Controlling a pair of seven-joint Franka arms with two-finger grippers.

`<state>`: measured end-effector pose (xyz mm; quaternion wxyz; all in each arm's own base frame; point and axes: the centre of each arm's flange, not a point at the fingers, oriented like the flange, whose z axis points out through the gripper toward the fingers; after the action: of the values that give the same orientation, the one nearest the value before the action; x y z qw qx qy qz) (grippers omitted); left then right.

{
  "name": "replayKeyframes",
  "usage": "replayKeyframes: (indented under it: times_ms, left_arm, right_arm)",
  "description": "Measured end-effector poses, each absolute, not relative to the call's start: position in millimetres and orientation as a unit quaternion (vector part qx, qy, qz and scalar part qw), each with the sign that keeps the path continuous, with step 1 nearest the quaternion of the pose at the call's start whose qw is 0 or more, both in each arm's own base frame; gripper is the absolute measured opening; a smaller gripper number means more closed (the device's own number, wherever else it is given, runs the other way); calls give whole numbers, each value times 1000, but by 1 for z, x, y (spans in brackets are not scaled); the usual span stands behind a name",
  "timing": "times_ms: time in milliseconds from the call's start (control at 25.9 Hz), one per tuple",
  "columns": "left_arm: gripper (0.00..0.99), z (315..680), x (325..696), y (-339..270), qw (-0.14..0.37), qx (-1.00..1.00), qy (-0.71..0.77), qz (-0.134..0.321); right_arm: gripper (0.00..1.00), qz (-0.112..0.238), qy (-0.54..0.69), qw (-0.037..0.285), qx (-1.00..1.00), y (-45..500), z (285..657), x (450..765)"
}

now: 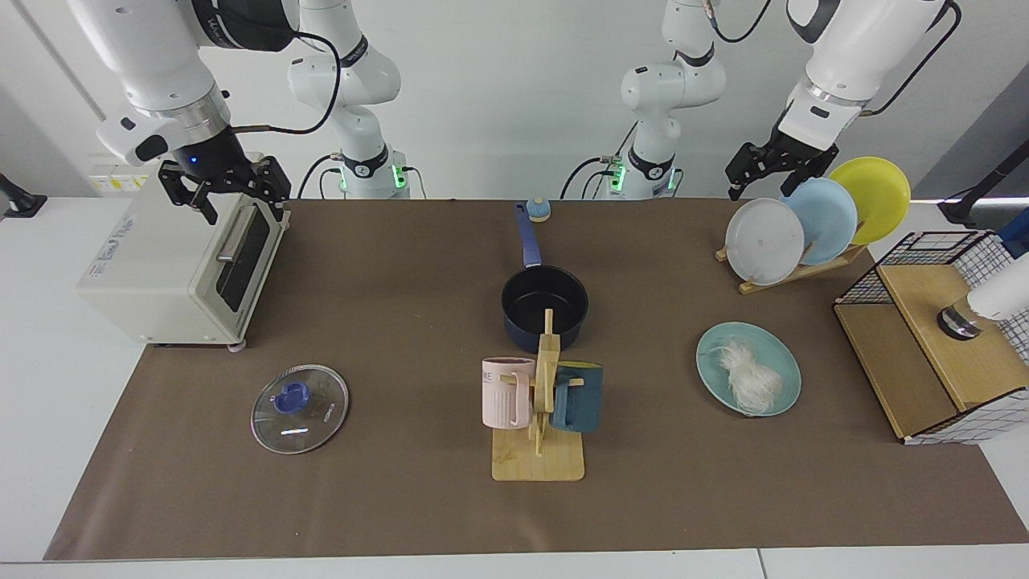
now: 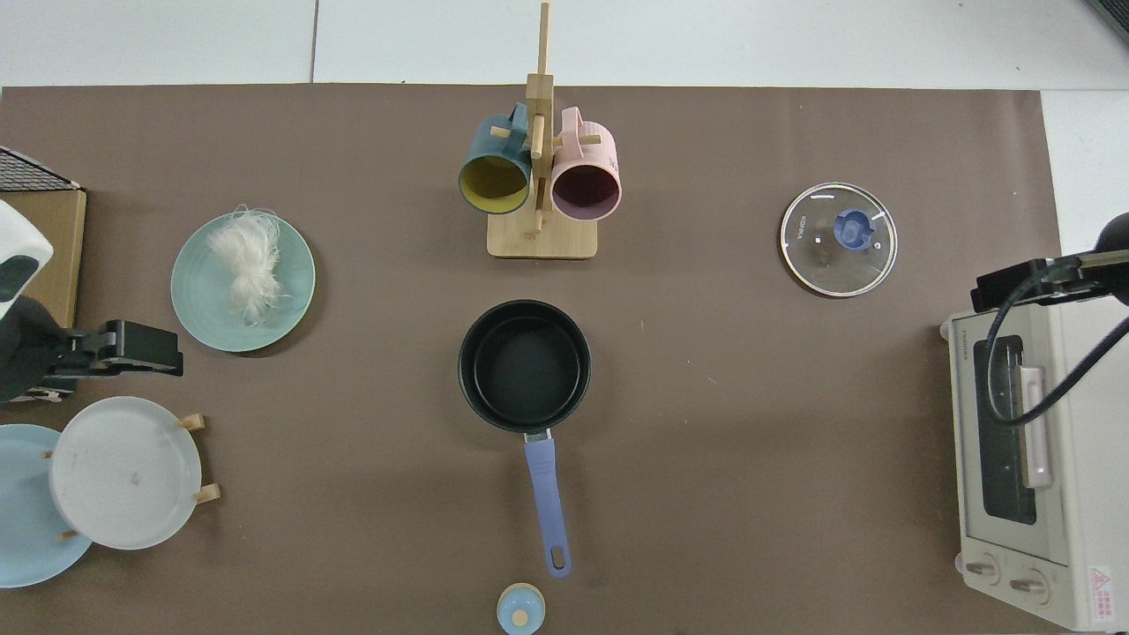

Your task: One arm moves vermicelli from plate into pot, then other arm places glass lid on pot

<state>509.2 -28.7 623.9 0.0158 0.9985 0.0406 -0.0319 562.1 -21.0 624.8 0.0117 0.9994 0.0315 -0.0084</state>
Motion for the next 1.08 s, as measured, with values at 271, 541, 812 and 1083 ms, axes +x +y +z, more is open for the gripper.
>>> replayKeyframes:
  times_ms: [271, 541, 812, 1083]
  left_arm:
    - [991, 624, 509, -29, 16, 999, 41, -32]
    - [991, 624, 509, -29, 16, 999, 41, -32]
    - [991, 624, 509, -29, 16, 999, 41, -32]
    - [991, 624, 509, -29, 16, 999, 41, -32]
  right_arm:
    - [1000, -9, 28, 12, 999, -21, 625, 562]
    - [1000, -9, 26, 12, 1000, -21, 624, 562]
    - [1000, -9, 19, 13, 1000, -30, 611, 573]
    - [1000, -12, 9, 17, 1000, -42, 572, 599]
